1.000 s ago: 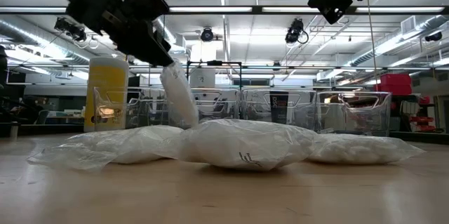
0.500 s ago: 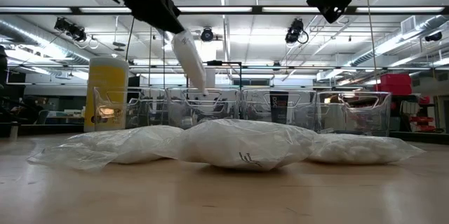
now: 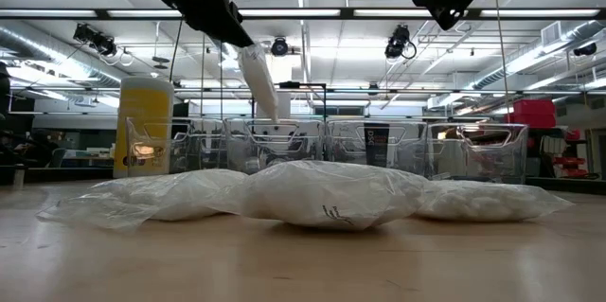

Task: Pick & Place Travel size toiletries
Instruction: Put the white cotton pack into the left transparent bin

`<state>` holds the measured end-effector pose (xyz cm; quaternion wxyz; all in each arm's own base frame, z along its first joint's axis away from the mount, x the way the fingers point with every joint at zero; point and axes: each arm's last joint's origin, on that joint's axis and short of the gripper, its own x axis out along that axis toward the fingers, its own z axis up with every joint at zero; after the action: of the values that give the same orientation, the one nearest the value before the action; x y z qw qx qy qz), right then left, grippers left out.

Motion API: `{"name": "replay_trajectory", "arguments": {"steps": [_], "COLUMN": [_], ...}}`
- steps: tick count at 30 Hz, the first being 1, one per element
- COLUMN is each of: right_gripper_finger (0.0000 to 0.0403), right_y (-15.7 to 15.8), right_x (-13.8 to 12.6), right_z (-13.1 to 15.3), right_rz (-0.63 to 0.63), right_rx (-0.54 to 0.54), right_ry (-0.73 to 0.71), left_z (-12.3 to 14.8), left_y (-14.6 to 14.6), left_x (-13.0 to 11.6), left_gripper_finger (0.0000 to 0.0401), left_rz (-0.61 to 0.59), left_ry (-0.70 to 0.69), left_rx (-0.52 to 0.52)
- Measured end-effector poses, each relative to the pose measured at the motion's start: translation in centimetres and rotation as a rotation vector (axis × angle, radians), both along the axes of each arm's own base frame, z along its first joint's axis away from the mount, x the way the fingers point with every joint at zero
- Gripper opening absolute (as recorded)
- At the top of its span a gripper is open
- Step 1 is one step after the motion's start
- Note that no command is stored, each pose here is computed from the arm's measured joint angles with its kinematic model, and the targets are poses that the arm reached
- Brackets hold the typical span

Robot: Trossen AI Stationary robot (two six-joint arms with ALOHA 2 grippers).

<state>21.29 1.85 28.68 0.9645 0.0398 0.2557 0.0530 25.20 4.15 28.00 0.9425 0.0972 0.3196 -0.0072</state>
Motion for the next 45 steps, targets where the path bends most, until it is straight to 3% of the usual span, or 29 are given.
{"name": "replay_trajectory", "arguments": {"steps": [7,20,31,39,45], "right_gripper_finger": [0.0006,0.0006,0.0007,0.0007,0.0006], "right_y": [0.0,0.0,0.0,0.0,-0.1], "right_x": [0.0,0.0,0.0,0.0,0.0], "right_z": [0.0,0.0,0.0,0.0,0.0], "right_rz": [0.0,-0.009,-0.009,-0.013,-0.023], "right_rx": [0.0,-0.006,-0.006,-0.008,-0.013], "right_ry": [0.0,0.0,0.0,0.0,-0.001], "left_z": [0.7,4.1,4.1,2.9,2.2], "left_y": [1.5,4.2,5.6,7.8,9.6], "left_x": [-0.9,-5.9,-7.4,-8.8,-9.3], "left_gripper_finger": [0.0002,0.0001,0.0001,0.0,0.0], "left_rz": [0.069,0.267,0.363,0.671,0.771], "left_ry": [-0.024,-0.14,-0.11,0.003,0.029], "left_rx": [0.028,0.076,0.077,0.04,0.014]}}
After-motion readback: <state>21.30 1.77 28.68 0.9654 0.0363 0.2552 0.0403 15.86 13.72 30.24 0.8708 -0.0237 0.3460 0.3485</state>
